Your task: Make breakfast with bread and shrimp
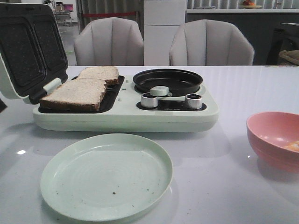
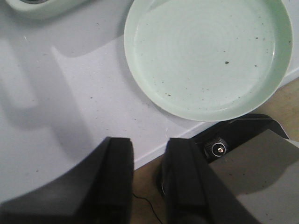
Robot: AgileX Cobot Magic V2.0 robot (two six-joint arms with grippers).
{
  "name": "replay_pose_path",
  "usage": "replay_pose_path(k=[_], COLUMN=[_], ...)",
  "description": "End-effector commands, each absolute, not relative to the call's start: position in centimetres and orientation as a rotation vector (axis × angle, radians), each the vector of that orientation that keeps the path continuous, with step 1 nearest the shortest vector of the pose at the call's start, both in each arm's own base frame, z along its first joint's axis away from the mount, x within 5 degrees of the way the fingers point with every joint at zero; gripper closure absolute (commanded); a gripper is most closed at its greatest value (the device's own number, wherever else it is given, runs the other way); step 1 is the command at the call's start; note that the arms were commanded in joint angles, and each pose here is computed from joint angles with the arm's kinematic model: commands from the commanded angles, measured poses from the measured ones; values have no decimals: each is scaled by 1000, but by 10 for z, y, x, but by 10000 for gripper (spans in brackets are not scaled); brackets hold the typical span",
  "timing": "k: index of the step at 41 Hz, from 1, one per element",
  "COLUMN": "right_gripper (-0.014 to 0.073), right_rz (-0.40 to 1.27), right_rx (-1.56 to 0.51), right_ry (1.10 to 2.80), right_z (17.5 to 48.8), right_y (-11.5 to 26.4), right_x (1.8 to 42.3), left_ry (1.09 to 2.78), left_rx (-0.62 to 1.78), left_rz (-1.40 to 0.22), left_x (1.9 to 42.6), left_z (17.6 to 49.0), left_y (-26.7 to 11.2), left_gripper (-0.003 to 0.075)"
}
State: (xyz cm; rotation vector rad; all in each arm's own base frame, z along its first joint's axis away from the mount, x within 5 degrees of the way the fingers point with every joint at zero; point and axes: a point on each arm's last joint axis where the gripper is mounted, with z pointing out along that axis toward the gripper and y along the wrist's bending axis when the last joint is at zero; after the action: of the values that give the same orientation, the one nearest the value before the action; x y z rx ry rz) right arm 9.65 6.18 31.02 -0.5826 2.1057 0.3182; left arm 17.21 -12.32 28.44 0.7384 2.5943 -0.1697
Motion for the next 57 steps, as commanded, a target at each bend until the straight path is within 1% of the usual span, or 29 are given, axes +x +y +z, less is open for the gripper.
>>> replay_pose_path(k=[1, 4, 9, 17, 21, 24, 29, 34, 38, 44, 49, 52, 57], right_gripper=[103, 103, 103, 103, 103, 103, 103, 103, 103, 103, 103, 103, 103], right_rz=[341, 341, 341, 341, 341, 341, 341, 341, 341, 341, 341, 341, 341], right_rx=[-555, -555, -555, -555, -555, -555, -555, -555, -555, -555, -555, -555, -555], right_ry=[2007, 2007, 2007, 2007, 2007, 2007, 2007, 2007, 2007, 2007, 2007, 2007, 2007], right_z=[325, 325, 325, 325, 325, 325, 325, 325, 325, 325, 325, 325, 325], right_y=[63, 63, 63, 63, 63, 63, 63, 63, 63, 63, 63, 63, 63], right_x=[99, 99, 99, 99, 99, 99, 99, 99, 99, 99, 99, 99, 99], left_ry=[2560, 2569, 2586, 2588, 2540, 2472, 2391, 2314, 2269, 2243, 2213, 2202, 2229], left_rx=[683, 623, 508, 224, 25, -147, -308, -327, -324, -348, -369, -344, -265], left_rz=[-225, -220, -237, -300, -302, -284, -265, -297, -322, -367, -437, -480, -523], left_x=[189, 201, 216, 237, 246, 252, 262, 279, 296, 330, 355, 367, 382], left_z=[293, 292, 292, 295, 298, 302, 312, 328, 337, 339, 341, 344, 346], left_y=[-134, -130, -110, -57, -24, 3, 36, 56, 63, 71, 75, 74, 65], left_gripper=[629, 612, 614, 615, 615, 615, 619, 619, 619, 619, 619, 619, 619])
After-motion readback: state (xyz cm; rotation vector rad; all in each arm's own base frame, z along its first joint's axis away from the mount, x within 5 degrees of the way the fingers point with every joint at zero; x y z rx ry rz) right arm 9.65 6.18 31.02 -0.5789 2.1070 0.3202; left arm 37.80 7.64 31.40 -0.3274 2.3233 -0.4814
